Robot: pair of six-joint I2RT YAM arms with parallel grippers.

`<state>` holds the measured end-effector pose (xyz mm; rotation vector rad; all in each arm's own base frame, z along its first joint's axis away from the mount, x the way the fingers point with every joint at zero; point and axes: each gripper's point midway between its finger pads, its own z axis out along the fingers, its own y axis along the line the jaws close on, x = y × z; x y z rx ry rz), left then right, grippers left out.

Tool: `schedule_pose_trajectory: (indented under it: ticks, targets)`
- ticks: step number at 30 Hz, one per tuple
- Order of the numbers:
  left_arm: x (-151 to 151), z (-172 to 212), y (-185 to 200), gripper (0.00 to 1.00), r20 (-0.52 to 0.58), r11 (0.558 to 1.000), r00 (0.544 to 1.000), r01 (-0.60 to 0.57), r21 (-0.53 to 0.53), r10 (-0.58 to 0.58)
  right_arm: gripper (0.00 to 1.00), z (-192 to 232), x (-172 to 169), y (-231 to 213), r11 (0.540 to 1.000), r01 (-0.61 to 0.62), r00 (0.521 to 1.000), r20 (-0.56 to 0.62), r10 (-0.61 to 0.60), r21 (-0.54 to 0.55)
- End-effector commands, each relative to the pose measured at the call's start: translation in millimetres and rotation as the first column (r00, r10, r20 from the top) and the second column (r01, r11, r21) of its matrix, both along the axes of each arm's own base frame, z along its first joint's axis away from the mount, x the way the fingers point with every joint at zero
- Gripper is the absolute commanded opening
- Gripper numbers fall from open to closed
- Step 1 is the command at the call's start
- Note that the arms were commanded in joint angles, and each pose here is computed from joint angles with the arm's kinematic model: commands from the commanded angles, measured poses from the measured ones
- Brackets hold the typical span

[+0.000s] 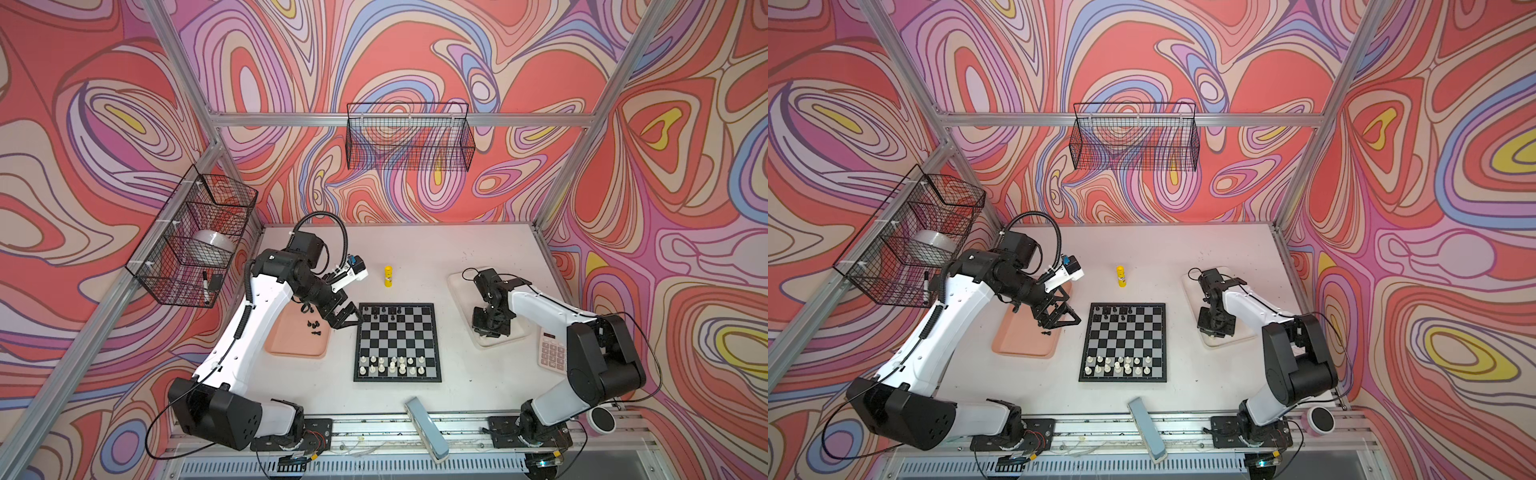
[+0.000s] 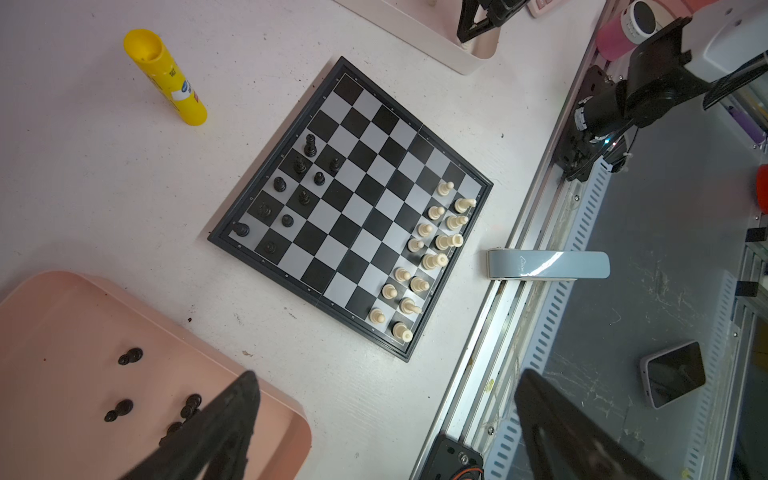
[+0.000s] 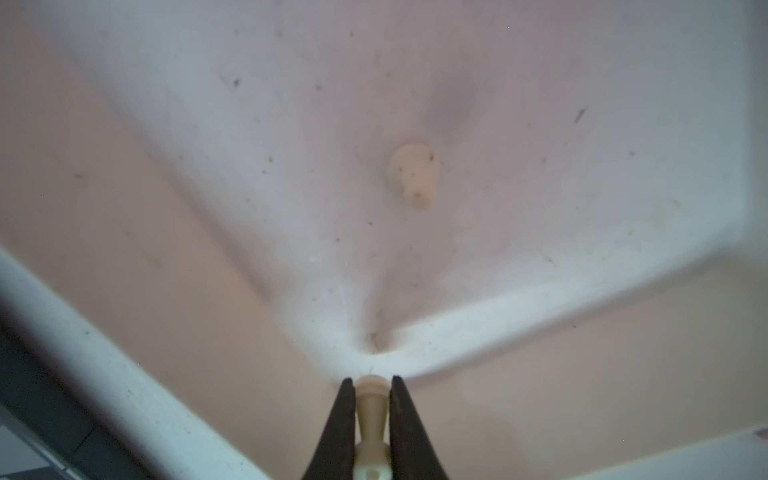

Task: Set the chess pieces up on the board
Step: 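Lower the right gripper into the white tray and grasp a cream pawn, then carry the cream pawn with the right gripper to the board's near row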

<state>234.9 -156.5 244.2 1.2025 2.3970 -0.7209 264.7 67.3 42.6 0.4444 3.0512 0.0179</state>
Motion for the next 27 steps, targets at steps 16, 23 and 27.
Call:
schedule_pose_trajectory:
  ticks: [16, 23, 27]
  targets:
    - [-1, 2, 3, 0.97, 0.037, 1.0, 0.999, 0.003, 0.006, -0.003, 0.13, 28, 12, 0, 0.997, -0.06, 0.998, -0.001, 0.06, -0.041]
    - [2, 1, 4, 0.96, 0.047, 1.0, 0.999, -0.002, 0.009, 0.002, 0.13, 37, 10, 16, 0.993, -0.11, 0.994, -0.006, 0.11, -0.049]
    - [4, -1, 4, 0.97, 0.049, 1.0, 0.999, -0.01, 0.016, 0.009, 0.13, 44, 6, 34, 0.989, -0.143, 0.99, 0.0, 0.143, -0.048]
